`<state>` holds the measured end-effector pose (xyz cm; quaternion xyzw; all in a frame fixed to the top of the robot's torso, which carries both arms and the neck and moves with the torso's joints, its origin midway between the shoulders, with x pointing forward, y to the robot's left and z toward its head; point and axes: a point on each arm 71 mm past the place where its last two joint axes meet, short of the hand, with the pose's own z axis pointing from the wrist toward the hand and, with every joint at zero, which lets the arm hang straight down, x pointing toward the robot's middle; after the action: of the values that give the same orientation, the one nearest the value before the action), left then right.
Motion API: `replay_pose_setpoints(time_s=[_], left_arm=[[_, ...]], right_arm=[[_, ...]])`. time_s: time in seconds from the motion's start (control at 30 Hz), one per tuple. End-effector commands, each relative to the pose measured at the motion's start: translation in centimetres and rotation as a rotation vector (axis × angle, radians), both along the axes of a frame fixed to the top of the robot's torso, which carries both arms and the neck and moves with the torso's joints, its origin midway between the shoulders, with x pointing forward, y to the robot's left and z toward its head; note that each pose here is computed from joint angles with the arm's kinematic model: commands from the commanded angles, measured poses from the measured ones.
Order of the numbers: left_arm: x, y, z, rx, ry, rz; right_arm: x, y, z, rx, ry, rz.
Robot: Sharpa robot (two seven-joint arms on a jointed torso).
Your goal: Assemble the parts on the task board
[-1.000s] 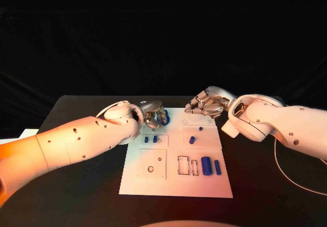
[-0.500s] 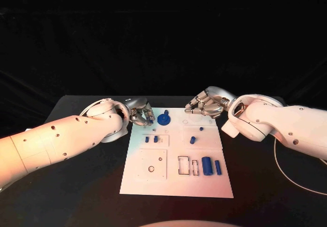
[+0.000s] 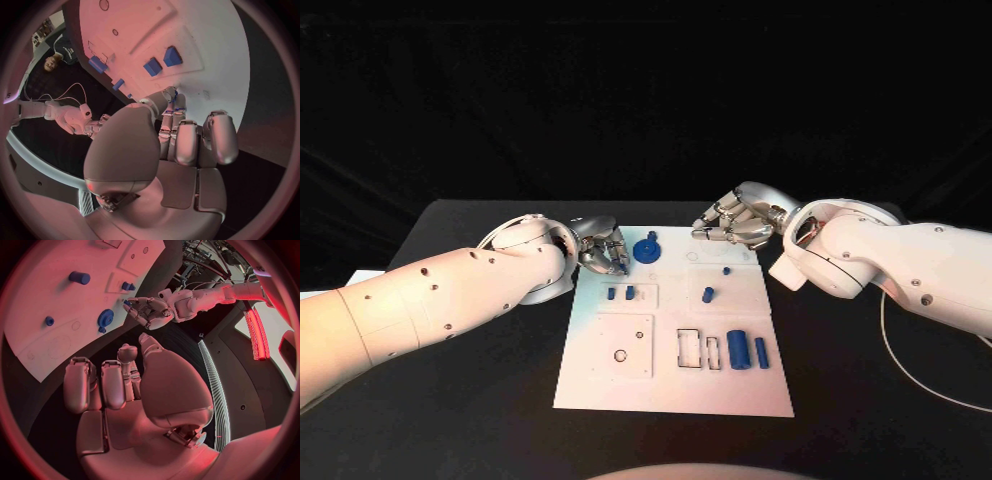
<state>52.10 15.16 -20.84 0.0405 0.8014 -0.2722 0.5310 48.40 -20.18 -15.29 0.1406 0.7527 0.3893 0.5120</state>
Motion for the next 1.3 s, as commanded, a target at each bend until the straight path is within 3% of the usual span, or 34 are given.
replay_pose_setpoints(time_s=[0.03, 0.67, 1.3], left_arm=[[-0.12, -0.43, -0.14, 0.027, -0.004, -0.035], [0.20, -0.73, -0.78, 0.064, 0.014, -0.041], [0.08, -1.36, -0.86, 0.065, 0.019, -0.053]], right_arm=[[-0.06, 0.17, -0.06, -0.001, 0.002, 0.017], [-0.08, 0.26, -0.07, -0.001, 0.003, 0.020], [0.12, -0.08, -0.21, -0.001, 0.007, 0.009]])
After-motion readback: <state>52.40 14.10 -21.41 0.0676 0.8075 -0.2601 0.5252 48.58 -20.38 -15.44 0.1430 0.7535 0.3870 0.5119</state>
